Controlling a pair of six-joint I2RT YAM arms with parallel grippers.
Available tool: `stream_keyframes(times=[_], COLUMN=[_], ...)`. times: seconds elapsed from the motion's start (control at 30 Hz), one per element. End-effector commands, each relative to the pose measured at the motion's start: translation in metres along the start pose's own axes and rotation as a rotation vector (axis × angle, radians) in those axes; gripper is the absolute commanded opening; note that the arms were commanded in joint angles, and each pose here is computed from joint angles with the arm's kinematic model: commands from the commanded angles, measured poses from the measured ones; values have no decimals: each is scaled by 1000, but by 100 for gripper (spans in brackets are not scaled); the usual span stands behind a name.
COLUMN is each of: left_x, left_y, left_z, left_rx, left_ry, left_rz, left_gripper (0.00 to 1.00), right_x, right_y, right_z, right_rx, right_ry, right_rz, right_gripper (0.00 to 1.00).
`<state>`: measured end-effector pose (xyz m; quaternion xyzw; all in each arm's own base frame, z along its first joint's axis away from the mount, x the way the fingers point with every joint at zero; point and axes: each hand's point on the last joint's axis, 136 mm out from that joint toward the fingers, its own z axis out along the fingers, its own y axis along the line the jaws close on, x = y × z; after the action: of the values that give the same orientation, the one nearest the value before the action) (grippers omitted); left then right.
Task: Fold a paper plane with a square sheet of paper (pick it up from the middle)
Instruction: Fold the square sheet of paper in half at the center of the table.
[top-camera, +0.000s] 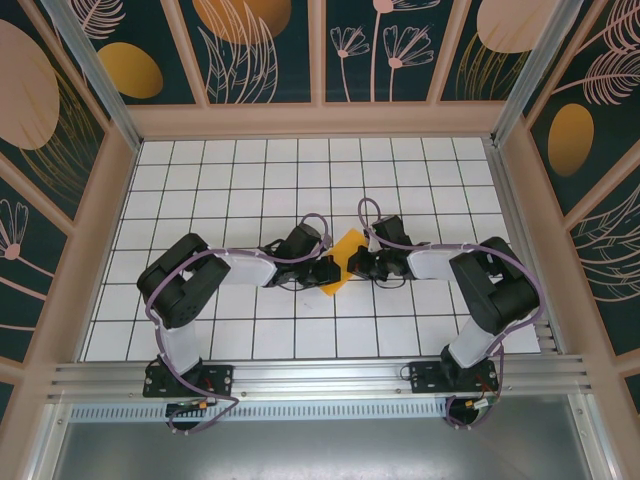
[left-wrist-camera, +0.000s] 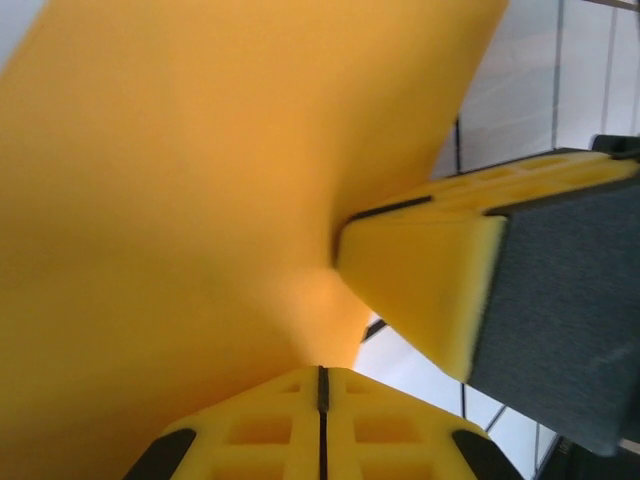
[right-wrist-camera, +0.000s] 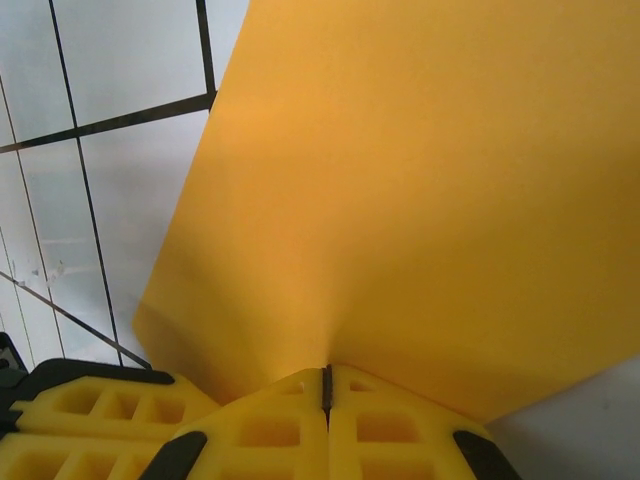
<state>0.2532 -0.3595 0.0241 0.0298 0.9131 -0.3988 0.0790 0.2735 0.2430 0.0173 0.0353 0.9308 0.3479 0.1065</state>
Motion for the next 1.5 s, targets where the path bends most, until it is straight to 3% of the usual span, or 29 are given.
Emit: stream_keyframes(times=[0.0,0.23,0.57,0.77,1.47], left_x=[1,15,24,30,42], left_y=[-22,-5,40,56,71], left_z=[-7,-1,5,7,5], left_rx=[87,54,-158,-215,-256], left_ry=[0,45,59,75,103], left_rz=[9,-17,-20,-30,-48], left_gripper=[9,8,6,6,6], right_x=[10,10,6,-2,-63], right_y=[-18,-19,-25,-31,-95], right_z=[8,9,7,-1,-30], right_rx=[52,54,63,33,90], right_ry=[20,21,8,-24,-181], right_rz=[37,46,27,-21,64], right_gripper=[0,0,0,0,0])
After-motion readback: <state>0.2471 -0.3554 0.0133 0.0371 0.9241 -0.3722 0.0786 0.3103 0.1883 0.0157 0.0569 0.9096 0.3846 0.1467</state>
